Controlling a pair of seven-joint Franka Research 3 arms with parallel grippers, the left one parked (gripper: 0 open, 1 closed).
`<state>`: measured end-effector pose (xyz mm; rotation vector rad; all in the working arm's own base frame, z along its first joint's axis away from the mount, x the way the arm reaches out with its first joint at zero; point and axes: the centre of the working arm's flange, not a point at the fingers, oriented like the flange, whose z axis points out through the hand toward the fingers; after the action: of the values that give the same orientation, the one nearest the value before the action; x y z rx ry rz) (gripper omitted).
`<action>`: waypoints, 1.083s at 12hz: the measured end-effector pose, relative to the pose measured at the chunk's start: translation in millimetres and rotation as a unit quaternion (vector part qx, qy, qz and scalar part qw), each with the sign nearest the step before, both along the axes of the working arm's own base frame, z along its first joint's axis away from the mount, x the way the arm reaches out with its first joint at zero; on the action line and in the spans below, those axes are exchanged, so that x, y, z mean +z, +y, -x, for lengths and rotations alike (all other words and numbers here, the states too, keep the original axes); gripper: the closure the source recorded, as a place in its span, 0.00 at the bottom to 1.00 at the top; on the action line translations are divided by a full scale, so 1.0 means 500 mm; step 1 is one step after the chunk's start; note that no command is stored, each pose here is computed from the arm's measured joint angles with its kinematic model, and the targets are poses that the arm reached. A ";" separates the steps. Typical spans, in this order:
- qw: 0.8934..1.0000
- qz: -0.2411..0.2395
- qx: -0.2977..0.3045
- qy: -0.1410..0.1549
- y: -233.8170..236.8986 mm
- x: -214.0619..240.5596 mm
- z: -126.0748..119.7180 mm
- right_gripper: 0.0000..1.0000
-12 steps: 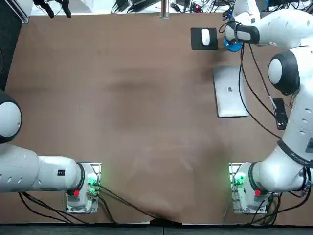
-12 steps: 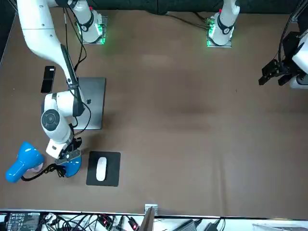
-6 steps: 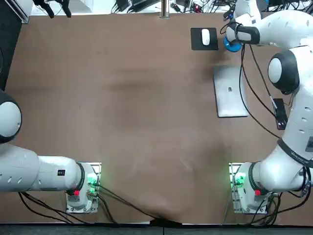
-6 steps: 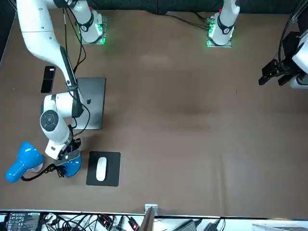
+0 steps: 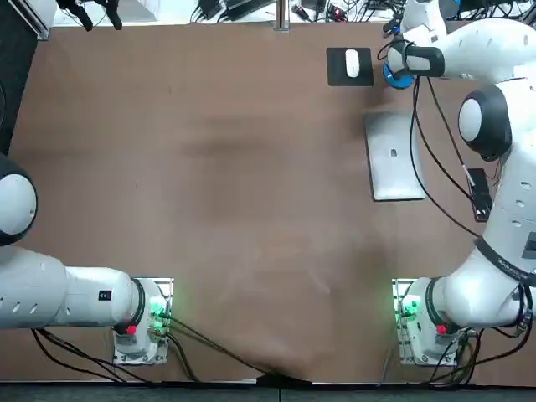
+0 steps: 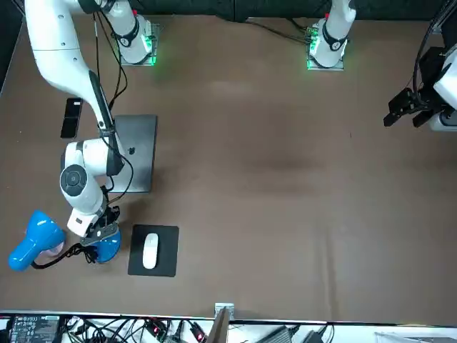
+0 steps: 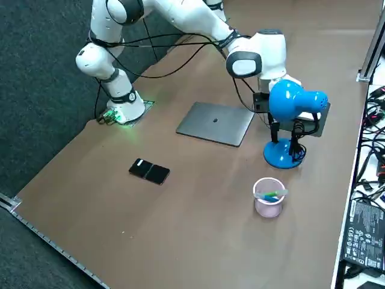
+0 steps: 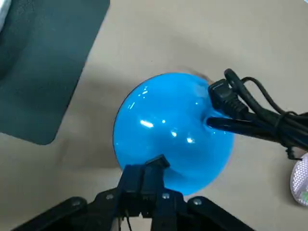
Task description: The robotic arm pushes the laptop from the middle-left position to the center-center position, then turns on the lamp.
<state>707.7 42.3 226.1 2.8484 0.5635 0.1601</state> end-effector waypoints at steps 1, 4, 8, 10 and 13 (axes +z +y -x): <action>1.000 0.000 0.000 0.000 0.000 0.000 0.000 0.98; 1.000 0.000 0.000 0.000 0.001 0.000 -0.001 0.98; 1.000 -0.001 -0.002 -0.002 -0.007 0.000 -0.003 0.98; 1.000 -0.002 -0.004 -0.005 -0.016 -0.004 -0.004 0.98; 1.000 -0.002 -0.004 -0.008 -0.017 -0.004 -0.008 0.98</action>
<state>711.6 33.8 224.3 2.8502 0.5488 0.1836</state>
